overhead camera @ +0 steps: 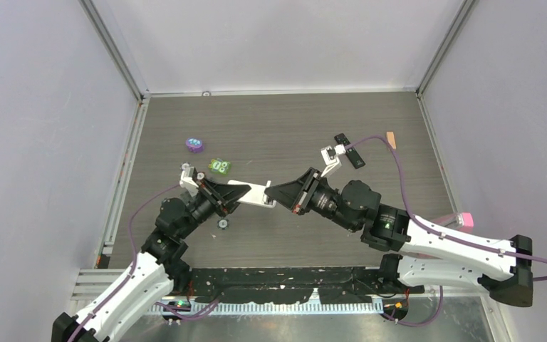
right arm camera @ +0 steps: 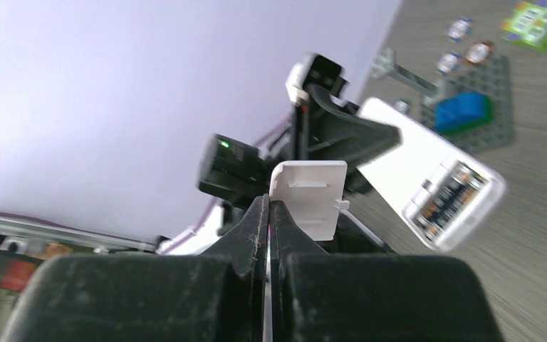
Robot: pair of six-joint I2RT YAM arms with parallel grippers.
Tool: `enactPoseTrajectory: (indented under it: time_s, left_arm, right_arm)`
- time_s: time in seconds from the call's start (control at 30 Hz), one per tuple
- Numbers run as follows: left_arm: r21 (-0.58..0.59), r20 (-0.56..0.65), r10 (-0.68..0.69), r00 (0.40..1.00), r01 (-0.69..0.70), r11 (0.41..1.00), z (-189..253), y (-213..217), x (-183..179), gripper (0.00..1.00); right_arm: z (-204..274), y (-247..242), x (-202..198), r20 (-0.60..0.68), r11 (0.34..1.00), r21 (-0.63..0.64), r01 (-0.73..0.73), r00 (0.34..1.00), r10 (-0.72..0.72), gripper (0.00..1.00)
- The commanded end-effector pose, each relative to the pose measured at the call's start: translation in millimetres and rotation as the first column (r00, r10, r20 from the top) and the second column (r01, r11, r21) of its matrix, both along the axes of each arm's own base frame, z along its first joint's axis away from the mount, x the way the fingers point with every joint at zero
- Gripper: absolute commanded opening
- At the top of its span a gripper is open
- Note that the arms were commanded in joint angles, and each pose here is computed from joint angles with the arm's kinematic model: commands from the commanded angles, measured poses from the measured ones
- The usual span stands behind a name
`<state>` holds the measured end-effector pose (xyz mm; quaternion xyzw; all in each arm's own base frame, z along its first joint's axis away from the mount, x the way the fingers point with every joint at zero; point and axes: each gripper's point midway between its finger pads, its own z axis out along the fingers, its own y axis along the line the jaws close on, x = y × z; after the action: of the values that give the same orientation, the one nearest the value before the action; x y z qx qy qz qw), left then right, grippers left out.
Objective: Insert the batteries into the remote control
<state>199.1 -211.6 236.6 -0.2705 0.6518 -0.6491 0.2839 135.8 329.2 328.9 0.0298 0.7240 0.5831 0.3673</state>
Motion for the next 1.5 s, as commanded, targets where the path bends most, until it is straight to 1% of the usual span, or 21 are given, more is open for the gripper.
enactPoseTrajectory:
  time_s: [0.0,0.13,0.17,0.37,0.53,0.67,1.03,1.47]
  left_arm:
    - [-0.155,0.061,-0.002,0.998,0.012,0.988,49,4,-5,0.0]
    - [-0.213,0.072,-0.01,0.997,0.025,0.977,62,6,-10,0.0]
    - [-0.221,0.075,-0.015,0.997,0.031,0.975,65,7,-11,0.0]
    - [-0.239,0.081,-0.025,0.996,0.044,0.97,69,8,-17,0.0]
    - [-0.251,0.082,-0.028,0.996,0.048,0.967,68,9,-18,0.0]
    - [-0.26,0.091,-0.031,0.995,0.054,0.964,71,9,-19,0.0]
    - [-0.25,0.097,-0.076,0.992,0.099,0.963,70,3,-23,0.0]
    - [-0.268,0.098,-0.084,0.992,0.108,0.957,69,3,-24,0.0]
  right_arm:
    - [70,7,6,0.046,0.96,0.278,0.004,0.999,-0.018,0.05]
    - [73,12,6,0.002,0.945,0.327,-0.006,1.0,0.006,0.05]
    - [73,11,6,-0.031,0.936,0.352,-0.001,0.999,0.013,0.05]
    - [51,7,13,-0.126,0.939,0.341,0.052,0.992,-0.009,0.05]
    - [42,10,13,-0.176,0.936,0.35,0.04,0.984,0.023,0.05]
    - [28,13,13,-0.211,0.944,0.326,0.045,0.977,0.026,0.05]
    - [26,18,12,-0.205,0.932,0.362,0.022,0.977,0.056,0.05]
    - [9,14,15,-0.234,0.944,0.326,0.041,0.971,0.039,0.05]
